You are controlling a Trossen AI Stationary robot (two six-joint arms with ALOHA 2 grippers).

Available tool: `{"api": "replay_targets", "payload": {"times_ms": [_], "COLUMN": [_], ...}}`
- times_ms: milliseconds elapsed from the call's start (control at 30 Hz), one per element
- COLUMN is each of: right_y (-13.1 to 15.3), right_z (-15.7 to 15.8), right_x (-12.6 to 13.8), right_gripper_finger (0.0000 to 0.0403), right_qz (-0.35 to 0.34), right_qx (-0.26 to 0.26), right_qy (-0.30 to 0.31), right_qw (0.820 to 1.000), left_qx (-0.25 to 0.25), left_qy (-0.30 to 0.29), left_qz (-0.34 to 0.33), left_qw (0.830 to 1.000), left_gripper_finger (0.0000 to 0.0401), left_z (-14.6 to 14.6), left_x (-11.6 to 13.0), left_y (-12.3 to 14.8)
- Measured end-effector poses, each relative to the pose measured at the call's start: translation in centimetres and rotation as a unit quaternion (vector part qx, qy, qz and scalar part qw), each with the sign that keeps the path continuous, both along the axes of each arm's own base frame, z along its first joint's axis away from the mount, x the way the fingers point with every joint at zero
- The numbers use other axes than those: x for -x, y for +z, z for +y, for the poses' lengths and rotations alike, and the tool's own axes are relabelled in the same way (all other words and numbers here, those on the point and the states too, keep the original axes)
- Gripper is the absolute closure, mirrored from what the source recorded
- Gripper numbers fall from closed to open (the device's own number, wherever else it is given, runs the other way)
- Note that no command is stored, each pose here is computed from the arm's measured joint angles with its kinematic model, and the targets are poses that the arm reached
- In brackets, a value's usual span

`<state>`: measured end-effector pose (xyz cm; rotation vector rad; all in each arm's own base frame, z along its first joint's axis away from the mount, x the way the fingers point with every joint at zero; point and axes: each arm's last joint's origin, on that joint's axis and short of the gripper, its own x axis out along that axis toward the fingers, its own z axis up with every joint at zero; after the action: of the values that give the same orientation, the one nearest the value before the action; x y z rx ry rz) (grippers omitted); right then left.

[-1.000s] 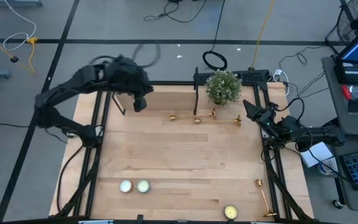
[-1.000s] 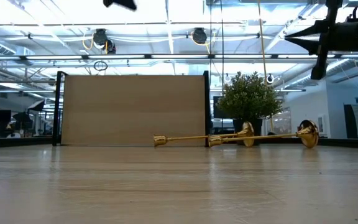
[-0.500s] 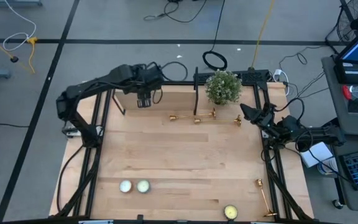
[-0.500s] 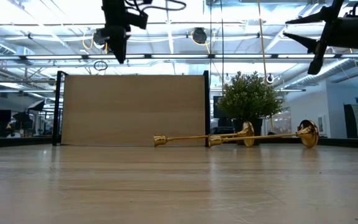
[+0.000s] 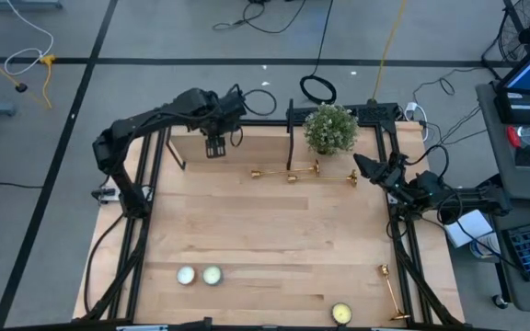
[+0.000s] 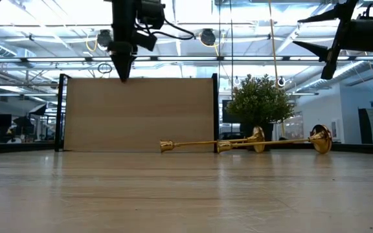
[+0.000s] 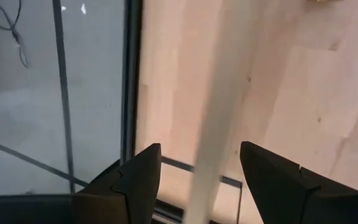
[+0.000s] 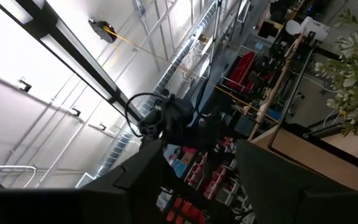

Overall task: Pick & Place candle stick holders
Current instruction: Prepare the shelf

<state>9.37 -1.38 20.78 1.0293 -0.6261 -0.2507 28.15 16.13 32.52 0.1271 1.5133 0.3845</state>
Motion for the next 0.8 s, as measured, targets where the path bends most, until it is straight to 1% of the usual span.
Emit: {"api": "replay_targets", "payload": {"times_ms": [133, 267, 467, 667, 800], "right_y": [0.0, 0.0, 0.0, 0.0, 0.0], "right_z": [0.0, 0.0, 0.0, 0.0, 0.0], "right_x": [0.0, 0.0, 0.0, 0.0, 0.0], "right_gripper_finger": [0.0199, 0.0198, 0.0198, 0.0199, 0.0198], "right_qz": [0.0, 0.0, 0.0, 0.0, 0.0], "right_qx": [0.0, 0.0, -0.001, -0.001, -0.001], "right_qy": [0.0, 0.0, -0.002, -0.003, -0.003], "right_qw": [1.0, 1.0, 1.0, 1.0, 1.0], "left_qx": [0.033, 0.06, 0.069, 0.085, 0.074], "left_qy": [0.03, 0.041, 0.041, 0.034, 0.027], "left_qz": [-0.023, -0.044, -0.065, -0.039, -0.009], "left_qw": [0.999, 0.996, 0.995, 0.995, 0.997], "left_gripper_finger": [0.0173, 0.0174, 0.0174, 0.0174, 0.0174], "left_z": [1.2, 1.8, 1.9, 1.9, 1.8], "left_x": [0.7, 1.0, 0.6, -1.1, -2.2], "left_y": [-0.1, -0.1, -0.2, -2.2, -3.7]}}
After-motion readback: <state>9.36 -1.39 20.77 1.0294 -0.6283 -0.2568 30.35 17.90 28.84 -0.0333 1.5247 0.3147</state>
